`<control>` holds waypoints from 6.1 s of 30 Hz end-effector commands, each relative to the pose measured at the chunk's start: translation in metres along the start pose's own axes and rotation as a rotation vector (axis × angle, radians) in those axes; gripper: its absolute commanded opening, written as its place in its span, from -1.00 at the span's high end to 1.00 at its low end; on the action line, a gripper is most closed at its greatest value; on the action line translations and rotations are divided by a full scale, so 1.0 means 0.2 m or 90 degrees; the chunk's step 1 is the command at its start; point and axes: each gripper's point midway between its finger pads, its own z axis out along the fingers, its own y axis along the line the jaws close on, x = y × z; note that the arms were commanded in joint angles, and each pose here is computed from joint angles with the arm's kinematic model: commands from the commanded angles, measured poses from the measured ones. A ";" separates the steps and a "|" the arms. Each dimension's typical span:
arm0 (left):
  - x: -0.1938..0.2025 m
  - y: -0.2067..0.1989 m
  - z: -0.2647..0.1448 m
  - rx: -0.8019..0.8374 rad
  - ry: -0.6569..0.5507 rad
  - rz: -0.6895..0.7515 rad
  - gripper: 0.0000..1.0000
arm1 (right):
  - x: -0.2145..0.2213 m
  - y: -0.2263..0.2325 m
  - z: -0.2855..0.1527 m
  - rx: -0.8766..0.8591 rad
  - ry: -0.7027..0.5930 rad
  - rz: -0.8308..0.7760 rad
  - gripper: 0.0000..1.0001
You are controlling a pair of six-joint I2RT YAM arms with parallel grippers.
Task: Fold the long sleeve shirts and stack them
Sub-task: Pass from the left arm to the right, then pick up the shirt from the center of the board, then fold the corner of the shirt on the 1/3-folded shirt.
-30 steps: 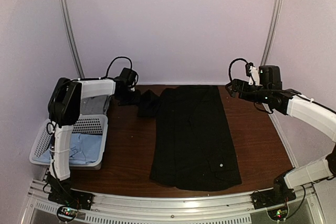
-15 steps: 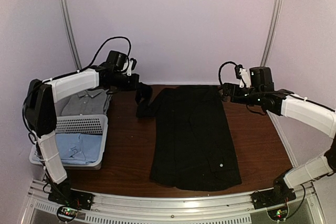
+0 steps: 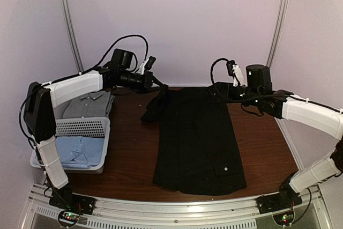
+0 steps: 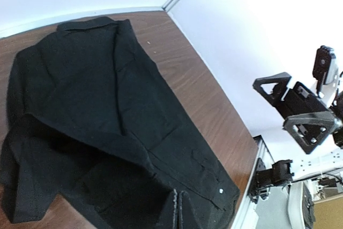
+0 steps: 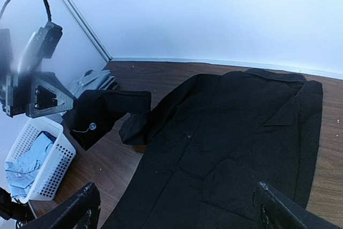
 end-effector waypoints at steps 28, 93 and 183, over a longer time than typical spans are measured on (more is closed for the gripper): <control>-0.03 -0.34 0.15 0.194 -0.003 -0.091 1.00 | 0.10 0.63 0.41 -0.182 0.026 -0.035 -0.85; 1.64 -0.06 -0.02 -0.159 0.280 -0.211 0.12 | -0.69 0.52 0.06 -0.028 -0.187 -0.118 1.00; 1.39 -0.66 0.47 0.138 0.426 0.052 0.11 | -0.54 -0.18 -0.08 0.159 -0.126 -0.172 1.00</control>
